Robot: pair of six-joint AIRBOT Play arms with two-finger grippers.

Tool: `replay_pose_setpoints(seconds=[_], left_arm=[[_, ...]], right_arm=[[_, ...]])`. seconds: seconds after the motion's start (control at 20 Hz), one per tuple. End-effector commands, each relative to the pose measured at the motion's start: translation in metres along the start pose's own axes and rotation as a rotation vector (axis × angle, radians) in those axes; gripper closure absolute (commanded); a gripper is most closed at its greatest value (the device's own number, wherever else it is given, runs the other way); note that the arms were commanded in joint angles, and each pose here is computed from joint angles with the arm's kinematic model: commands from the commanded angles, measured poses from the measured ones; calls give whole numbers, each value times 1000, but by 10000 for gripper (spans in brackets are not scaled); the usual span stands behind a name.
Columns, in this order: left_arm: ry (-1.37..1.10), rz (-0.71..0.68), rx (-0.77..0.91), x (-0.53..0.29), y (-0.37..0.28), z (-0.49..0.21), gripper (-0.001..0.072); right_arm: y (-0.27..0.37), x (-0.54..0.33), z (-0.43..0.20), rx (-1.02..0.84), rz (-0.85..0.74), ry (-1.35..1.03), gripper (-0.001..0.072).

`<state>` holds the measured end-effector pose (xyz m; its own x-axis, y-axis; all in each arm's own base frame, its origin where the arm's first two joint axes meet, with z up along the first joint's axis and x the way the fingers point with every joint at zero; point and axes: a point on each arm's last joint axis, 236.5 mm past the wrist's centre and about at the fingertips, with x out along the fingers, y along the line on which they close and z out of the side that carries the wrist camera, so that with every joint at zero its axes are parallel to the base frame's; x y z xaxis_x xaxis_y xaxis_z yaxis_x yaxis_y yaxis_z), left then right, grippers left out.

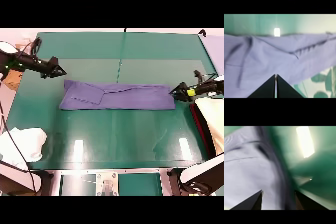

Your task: Fold the shirts.

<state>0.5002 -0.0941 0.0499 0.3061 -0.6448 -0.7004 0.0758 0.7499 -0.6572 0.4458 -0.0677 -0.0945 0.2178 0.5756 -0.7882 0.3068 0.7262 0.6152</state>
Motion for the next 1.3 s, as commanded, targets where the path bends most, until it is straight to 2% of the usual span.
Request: replay_pose_setpoints(seconds=[0.0,0.1,0.15,0.2,0.35,0.55,0.8,1.0,1.25], left_arm=[[33,-16,59,22,-29,-9,658],[48,-23,103,39,-50,-16,658],[54,-18,130,48,-59,-20,660],[56,-1,165,58,-67,-24,686],[71,34,245,99,-91,-39,687],[92,12,281,185,-133,-77,687],[22,-100,241,273,-191,-120,687],[4,-160,190,302,-218,-143,687],[23,-170,231,297,-222,-143,686]], right_arm=[[8,39,-12,-28,50,85,264],[11,49,-15,-54,49,102,448],[12,48,-13,-58,49,97,632],[15,44,-10,-66,55,91,698],[37,12,-7,-119,81,101,699],[93,-55,-12,-231,82,35,699],[196,-140,-61,-391,209,-62,698],[231,-178,-70,-504,212,-169,698],[231,-178,-65,-512,208,-181,698]])
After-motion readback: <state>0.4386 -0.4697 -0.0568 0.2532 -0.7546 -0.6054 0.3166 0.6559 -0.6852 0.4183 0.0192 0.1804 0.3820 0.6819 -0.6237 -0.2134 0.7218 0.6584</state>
